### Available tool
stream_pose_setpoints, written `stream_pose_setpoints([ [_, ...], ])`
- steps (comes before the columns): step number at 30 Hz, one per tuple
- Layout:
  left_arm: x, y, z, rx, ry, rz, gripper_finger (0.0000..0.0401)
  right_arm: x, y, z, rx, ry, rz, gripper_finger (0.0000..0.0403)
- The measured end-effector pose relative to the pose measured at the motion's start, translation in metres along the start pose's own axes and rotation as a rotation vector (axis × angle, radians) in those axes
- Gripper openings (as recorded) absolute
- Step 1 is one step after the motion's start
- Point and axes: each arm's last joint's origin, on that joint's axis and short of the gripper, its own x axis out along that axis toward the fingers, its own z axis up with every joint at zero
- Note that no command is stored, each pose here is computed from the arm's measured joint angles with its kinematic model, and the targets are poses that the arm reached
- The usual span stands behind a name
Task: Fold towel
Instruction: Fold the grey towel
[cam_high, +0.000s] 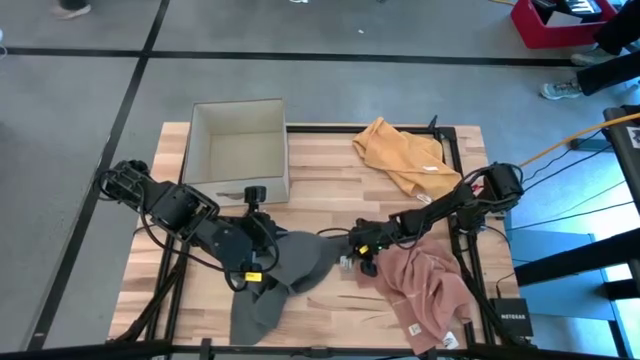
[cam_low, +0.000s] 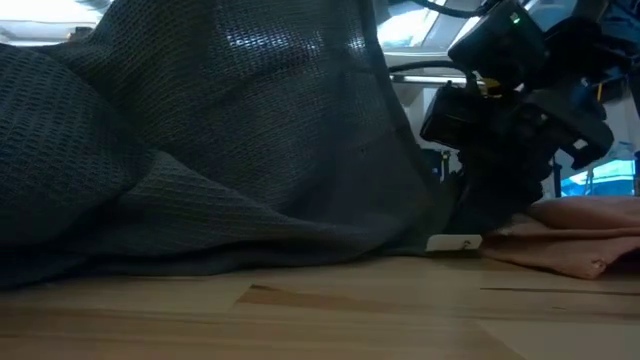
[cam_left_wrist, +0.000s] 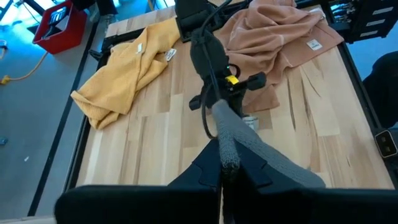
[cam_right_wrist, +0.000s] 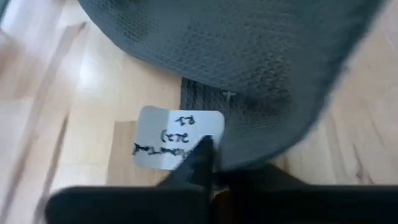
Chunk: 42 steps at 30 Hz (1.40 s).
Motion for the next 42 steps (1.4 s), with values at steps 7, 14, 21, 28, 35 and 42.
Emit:
stream_pose_setpoints([
  [7,0.000,0.000,-0.001,0.006,0.004,0.004,0.0007,-0.034,0.010,0.018,-0.078,-0.010,-0.087,0.0008],
  [14,-0.011,0.010,0.006,0.015,-0.055,0.105,0.0008,-0.118,0.033,0.069,-0.136,-0.074,-0.206,0.0008],
  [21,-0.030,0.023,0.016,0.004,-0.135,0.203,0.0008,-0.224,0.058,0.117,-0.161,-0.281,-0.281,0.0008],
  [28,-0.049,0.038,0.028,0.006,-0.221,0.333,0.0008,-0.301,0.075,0.149,-0.202,-0.437,-0.325,0.0006],
  [35,-0.069,0.047,0.050,0.028,-0.377,0.394,0.0008,-0.366,0.087,0.170,-0.240,-0.615,-0.368,0.0004],
  [42,-0.097,0.057,0.072,0.025,-0.569,0.440,0.0008,-0.421,0.098,0.185,-0.290,-0.783,-0.373,0.0003],
])
